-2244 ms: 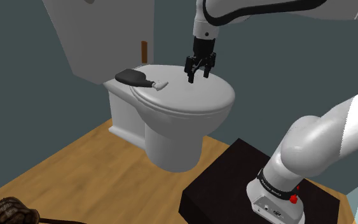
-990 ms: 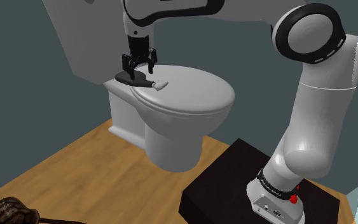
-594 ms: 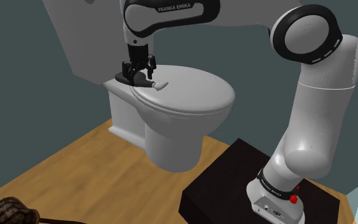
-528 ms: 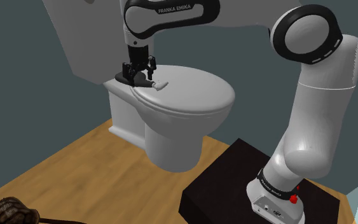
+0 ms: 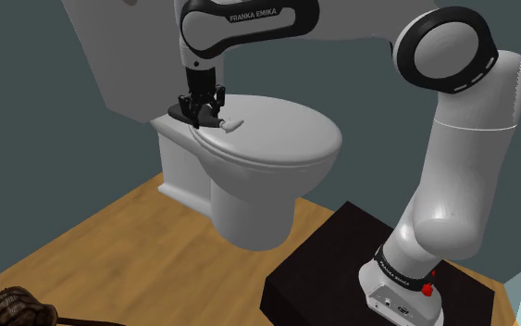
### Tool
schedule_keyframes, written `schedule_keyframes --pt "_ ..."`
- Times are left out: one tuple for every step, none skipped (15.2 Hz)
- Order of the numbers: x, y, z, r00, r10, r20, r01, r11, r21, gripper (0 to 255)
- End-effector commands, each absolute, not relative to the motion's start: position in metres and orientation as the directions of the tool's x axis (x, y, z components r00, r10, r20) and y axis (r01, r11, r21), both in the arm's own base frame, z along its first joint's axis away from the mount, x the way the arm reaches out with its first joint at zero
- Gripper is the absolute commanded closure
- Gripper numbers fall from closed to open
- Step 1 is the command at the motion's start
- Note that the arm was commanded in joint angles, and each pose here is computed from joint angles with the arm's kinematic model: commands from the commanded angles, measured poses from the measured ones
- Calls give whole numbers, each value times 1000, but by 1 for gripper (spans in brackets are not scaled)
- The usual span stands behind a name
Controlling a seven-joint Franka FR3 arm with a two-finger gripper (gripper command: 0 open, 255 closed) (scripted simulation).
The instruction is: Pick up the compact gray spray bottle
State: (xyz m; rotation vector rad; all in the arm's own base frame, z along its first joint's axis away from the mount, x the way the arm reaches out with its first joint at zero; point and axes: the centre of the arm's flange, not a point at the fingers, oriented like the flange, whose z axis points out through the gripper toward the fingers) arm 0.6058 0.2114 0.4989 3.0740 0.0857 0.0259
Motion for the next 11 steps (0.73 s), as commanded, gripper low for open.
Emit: schedule_keyframes --pt "606 211 497 998 56 13 55 -996 67 255" --pt "606 211 497 998 56 13 55 -996 67 255" --pt "606 211 498 998 56 13 55 -996 67 255" --pt "606 211 503 998 56 13 55 -996 67 255" --pt "606 211 508 998 56 13 55 -996 67 255" --pt "606 211 514 998 56 13 55 -996 67 255" --pt "606 211 519 998 56 13 55 -996 67 255" --pt "606 211 524 998 56 13 55 -996 67 255" --pt "606 211 529 998 56 13 55 -996 67 255" --pt "606 211 535 998 56 13 55 -996 67 255" --pt "606 211 540 998 56 13 55 -996 67 255"
